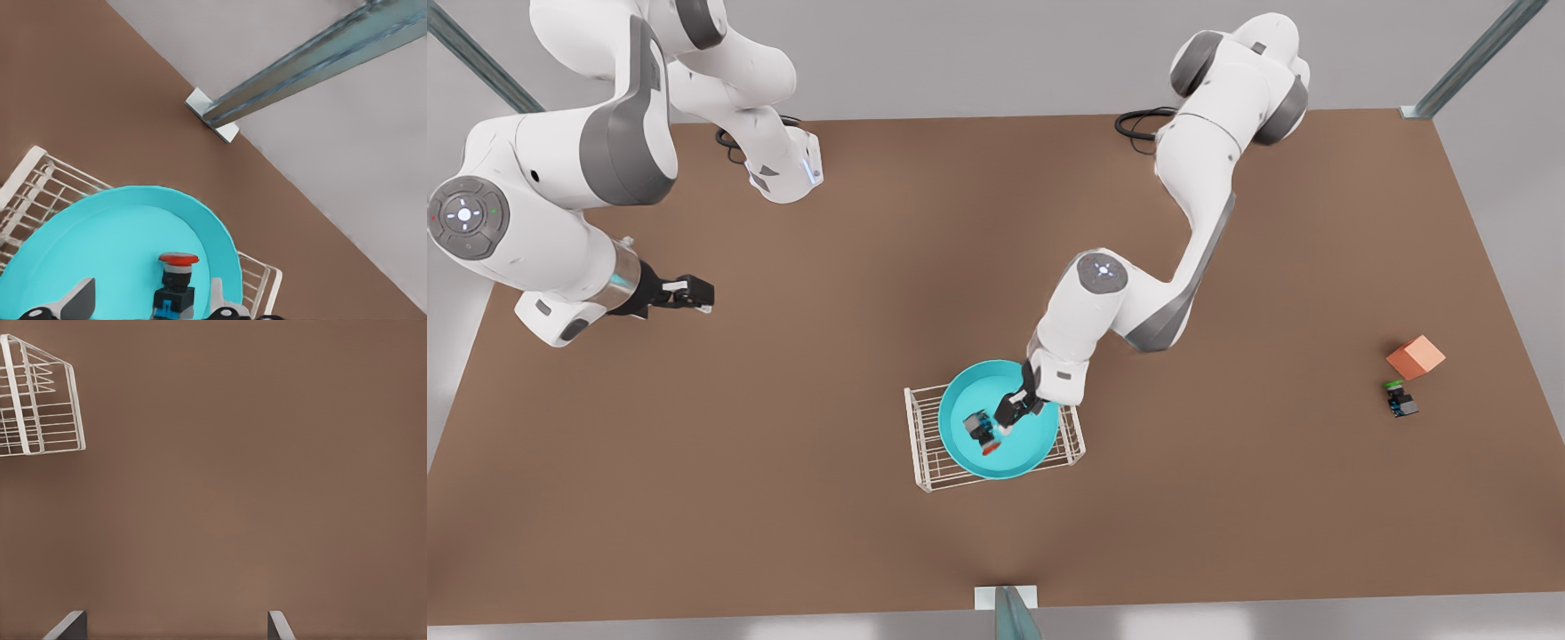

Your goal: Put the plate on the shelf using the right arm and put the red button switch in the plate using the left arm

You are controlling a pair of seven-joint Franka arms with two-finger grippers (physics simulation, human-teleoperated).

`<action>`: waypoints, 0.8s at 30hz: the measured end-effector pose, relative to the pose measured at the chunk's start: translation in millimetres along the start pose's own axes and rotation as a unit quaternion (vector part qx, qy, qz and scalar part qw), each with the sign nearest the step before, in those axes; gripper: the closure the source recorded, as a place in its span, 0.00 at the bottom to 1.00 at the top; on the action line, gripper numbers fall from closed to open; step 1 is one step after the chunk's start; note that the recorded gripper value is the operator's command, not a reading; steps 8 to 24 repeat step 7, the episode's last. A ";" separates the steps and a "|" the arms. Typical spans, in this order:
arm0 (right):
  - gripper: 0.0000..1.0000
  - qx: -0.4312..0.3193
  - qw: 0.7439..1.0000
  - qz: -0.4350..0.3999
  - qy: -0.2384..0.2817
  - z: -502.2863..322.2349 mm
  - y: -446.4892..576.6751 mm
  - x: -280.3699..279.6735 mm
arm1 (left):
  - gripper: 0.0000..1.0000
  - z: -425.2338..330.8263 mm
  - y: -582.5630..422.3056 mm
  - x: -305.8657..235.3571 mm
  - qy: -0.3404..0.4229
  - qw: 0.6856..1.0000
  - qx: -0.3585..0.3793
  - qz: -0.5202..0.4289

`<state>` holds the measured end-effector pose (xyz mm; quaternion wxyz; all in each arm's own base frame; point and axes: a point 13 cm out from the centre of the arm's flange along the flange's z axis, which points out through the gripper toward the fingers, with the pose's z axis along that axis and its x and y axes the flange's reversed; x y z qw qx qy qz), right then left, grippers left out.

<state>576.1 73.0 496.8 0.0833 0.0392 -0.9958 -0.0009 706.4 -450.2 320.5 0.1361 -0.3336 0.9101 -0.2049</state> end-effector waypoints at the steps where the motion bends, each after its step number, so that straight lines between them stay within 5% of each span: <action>1: 0.00 0.000 1.000 -0.001 0.000 0.4 0.1 -0.2 | 0.00 -36.3 22.8 -68.0 -0.012 0.999 -0.020 -0.038; 3: 0.00 -0.002 1.000 0.000 0.001 1.4 -0.8 -0.8 | 0.00 -88.9 120.6 -214.1 -0.032 0.989 -0.083 -0.116; 5: 0.00 -0.007 1.000 -0.001 0.002 1.8 -0.5 -1.1 | 0.00 -111.5 198.3 -271.6 -0.029 0.981 -0.148 -0.126; 7: 0.00 -0.011 1.000 -0.001 0.002 2.4 -0.9 -1.4 | 0.00 -119.4 238.7 -280.9 -0.006 0.975 -0.195 -0.106; 24: 0.00 -0.011 1.000 -0.001 0.002 2.4 -0.9 -1.4 | 0.00 -119.4 238.7 -280.9 -0.006 0.975 -0.195 -0.106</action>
